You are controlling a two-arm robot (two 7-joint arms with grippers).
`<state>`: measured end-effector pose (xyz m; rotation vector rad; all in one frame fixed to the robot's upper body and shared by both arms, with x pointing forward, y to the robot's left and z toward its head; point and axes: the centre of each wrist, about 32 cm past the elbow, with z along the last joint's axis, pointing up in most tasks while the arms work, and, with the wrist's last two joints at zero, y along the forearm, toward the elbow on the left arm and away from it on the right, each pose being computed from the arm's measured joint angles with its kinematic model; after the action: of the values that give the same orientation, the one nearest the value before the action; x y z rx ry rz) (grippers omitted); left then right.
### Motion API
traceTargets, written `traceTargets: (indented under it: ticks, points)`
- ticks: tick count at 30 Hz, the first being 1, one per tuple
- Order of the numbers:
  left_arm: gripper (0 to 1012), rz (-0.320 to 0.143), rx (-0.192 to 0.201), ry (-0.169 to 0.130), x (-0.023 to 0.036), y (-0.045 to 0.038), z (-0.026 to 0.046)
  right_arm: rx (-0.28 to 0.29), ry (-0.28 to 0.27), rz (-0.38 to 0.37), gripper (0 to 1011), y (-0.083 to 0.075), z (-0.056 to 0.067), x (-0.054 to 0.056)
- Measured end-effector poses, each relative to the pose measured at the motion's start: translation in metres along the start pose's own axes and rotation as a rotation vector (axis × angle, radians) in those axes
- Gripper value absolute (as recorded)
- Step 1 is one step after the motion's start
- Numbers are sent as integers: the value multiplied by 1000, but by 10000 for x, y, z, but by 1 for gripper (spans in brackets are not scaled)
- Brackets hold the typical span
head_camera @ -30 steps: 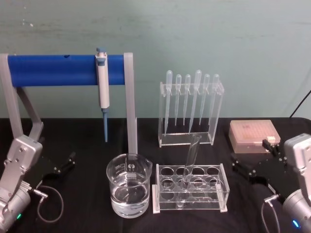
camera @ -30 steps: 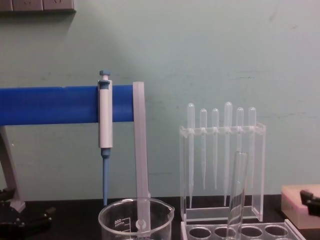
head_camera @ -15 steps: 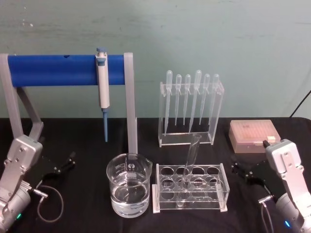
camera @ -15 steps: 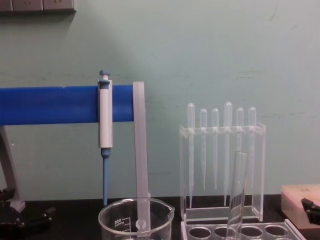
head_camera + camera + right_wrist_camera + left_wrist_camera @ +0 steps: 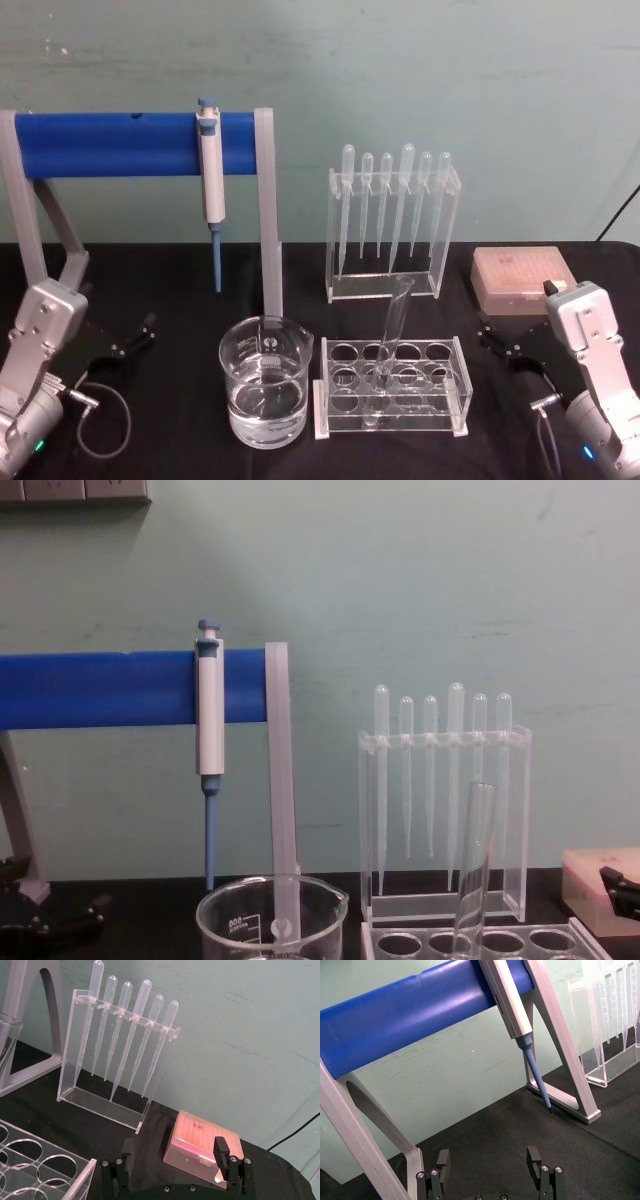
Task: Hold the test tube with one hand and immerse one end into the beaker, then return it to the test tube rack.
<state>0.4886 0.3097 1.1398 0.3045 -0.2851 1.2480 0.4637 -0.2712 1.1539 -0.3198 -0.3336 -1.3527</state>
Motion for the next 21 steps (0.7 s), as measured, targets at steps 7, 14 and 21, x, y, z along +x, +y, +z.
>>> traceTargets:
  ticks: [7, 14, 21]
  points:
    - [1000, 0, 0, 0, 0, 0, 0, 0, -1, 1, 1002, -8, 0, 2]
    - [1000, 0, 0, 0, 0, 0, 0, 1, -1, 1, 1002, -12, 3, 2]
    - [1000, 0, 0, 0, 0, 0, 0, 1, -1, 2, 1002, -14, 3, 3]
